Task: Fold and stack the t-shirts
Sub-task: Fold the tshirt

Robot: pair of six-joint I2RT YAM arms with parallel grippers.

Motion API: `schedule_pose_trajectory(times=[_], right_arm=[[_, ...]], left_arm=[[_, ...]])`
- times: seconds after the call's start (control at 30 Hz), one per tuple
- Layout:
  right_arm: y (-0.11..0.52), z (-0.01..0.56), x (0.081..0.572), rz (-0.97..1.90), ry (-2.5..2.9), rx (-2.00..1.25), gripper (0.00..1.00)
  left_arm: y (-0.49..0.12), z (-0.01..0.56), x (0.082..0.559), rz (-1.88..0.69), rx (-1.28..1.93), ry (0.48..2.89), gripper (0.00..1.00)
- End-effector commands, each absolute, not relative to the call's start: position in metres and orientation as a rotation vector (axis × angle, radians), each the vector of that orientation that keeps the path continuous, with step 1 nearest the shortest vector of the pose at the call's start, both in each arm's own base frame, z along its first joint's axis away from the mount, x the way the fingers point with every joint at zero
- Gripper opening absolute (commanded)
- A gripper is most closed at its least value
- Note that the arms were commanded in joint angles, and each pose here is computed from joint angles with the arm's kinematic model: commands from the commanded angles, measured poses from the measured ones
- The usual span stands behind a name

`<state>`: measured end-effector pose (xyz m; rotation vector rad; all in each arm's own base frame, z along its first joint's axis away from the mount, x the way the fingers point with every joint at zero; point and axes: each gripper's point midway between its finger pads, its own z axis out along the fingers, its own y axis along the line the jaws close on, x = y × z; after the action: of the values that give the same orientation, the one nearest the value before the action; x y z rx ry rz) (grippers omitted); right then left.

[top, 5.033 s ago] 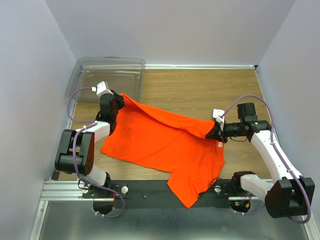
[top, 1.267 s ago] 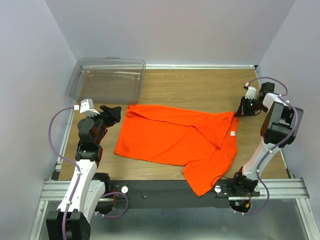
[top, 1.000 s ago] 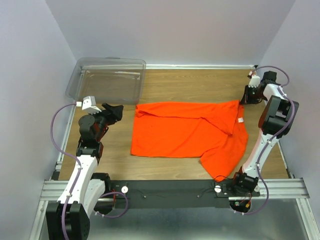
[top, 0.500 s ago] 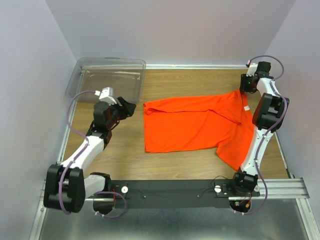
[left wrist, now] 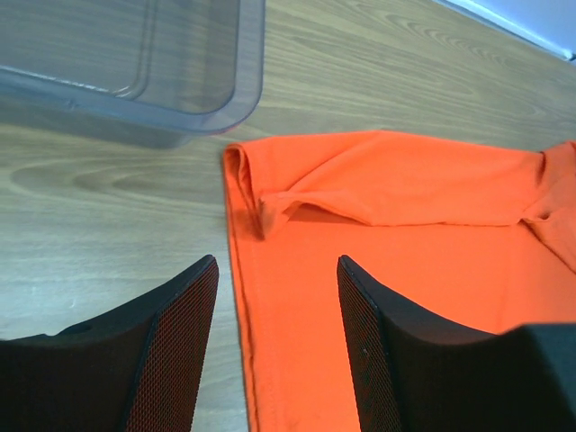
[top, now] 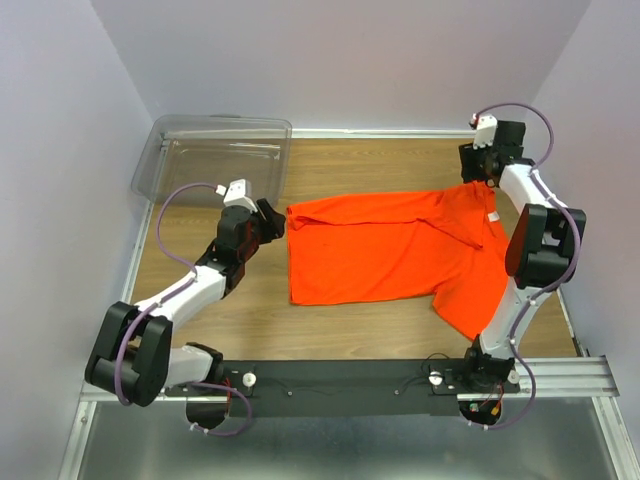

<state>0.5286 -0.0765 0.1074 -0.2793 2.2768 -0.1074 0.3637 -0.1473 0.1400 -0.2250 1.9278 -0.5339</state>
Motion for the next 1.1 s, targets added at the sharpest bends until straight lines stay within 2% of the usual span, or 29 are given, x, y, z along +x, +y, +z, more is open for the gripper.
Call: schedule_pose_trajectory(times=[0.0,0.13,0.2,0.23,0.27,0.37,0.47,0.63,0.67,0.73,0.8,1.07], right_arm=[[-0.078,0.132,0.533,-0.192,2.195,-0.296,0.66],[-0.051,0.140,0.525,-0.053,2.161,-0.394,0.65],[0.011,0.132,0.502,0.207,2.110,-0.710,0.65],[0.050,0.121,0.469,0.422,2.129,-0.857,0.65],[0.087,0.112,0.446,0.522,2.106,-1.011,0.65],[0.178,0.093,0.380,0.627,1.887,-1.485,0.65],[0.250,0.096,0.366,0.582,1.748,-1.650,0.65],[0.324,0.117,0.413,0.477,1.670,-1.587,0.65],[0.335,0.097,0.417,0.454,1.703,-1.602,0.65],[0.353,0.106,0.435,0.393,1.675,-1.588,0.64],[0.361,0.087,0.442,0.395,1.697,-1.596,0.64],[0.390,0.072,0.454,0.450,1.680,-1.594,0.62]], left_arm=[[-0.133,0.143,0.361,-0.464,-0.240,1.885,0.63],[-0.132,0.143,0.355,-0.473,-0.231,1.875,0.63],[-0.133,0.140,0.353,-0.481,-0.226,1.875,0.63],[-0.135,0.138,0.353,-0.494,-0.223,1.878,0.63],[-0.135,0.135,0.352,-0.499,-0.225,1.885,0.63],[-0.138,0.127,0.351,-0.524,-0.248,1.902,0.60],[-0.137,0.127,0.347,-0.545,-0.282,1.896,0.57],[-0.122,0.129,0.341,-0.569,-0.369,1.875,0.53],[-0.123,0.132,0.338,-0.597,-0.369,1.869,0.53],[-0.117,0.132,0.333,-0.627,-0.398,1.859,0.52],[-0.114,0.131,0.329,-0.649,-0.408,1.854,0.52],[-0.112,0.132,0.313,-0.747,-0.401,1.827,0.52]])
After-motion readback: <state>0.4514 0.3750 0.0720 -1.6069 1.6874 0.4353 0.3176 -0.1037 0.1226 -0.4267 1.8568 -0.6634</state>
